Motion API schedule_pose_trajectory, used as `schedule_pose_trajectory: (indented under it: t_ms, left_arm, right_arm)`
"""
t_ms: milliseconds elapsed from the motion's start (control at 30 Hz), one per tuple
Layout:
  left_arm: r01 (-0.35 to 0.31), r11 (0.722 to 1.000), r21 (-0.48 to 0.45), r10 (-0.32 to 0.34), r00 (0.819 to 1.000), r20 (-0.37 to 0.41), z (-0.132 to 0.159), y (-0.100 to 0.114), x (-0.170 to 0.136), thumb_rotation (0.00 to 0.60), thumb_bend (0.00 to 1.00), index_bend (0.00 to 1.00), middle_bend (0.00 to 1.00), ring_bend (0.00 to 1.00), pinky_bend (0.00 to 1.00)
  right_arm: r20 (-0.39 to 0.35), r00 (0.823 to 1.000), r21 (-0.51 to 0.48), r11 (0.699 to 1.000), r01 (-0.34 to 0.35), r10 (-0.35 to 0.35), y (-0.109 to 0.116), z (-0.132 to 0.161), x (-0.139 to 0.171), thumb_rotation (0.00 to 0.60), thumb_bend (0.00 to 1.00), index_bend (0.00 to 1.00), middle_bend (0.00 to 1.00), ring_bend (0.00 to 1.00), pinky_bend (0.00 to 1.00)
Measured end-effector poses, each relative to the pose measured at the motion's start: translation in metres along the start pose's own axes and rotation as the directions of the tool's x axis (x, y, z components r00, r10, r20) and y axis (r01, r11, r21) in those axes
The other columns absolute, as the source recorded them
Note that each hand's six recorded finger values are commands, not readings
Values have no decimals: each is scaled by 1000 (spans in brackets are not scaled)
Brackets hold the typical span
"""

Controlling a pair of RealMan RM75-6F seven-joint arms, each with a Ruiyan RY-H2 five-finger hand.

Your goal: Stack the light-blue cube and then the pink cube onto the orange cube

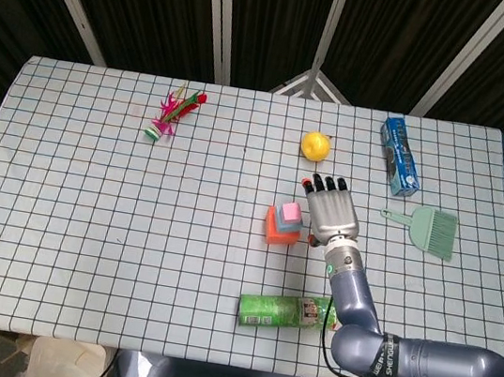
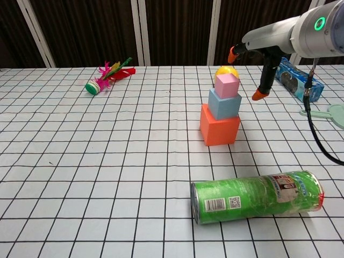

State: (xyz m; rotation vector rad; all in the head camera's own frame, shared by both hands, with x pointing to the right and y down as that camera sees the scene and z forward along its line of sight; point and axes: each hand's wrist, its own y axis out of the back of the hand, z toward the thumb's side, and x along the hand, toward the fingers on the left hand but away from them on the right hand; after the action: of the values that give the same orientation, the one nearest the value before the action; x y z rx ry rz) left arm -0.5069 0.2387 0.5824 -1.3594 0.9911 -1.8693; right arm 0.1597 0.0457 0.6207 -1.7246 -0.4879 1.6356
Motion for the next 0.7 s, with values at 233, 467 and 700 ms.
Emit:
schedule_pose_trajectory:
  t_ms: [233,467,700]
  left_arm:
    - [1,1000,1,-1,1000,4,1,0,1,600,201,163,14,0,18]
    - [-1,1000,-11,1,1000,8,0,1,0,600,202,163,14,0,18]
    - [-1,1000,-20,2,999,37,6,2,-5,600,202,163,14,0,18]
  right_arm:
    - [39,999,13,999,30,-31,-1,-20,2,600,244,49,79,91,87]
    - [65,995,-13,997,81,-80,-19,-59,16,600,244,49,78,91,87]
    - [100,984,-135,978,160,-147,-63,-122,58,600,243,48,78,91,87]
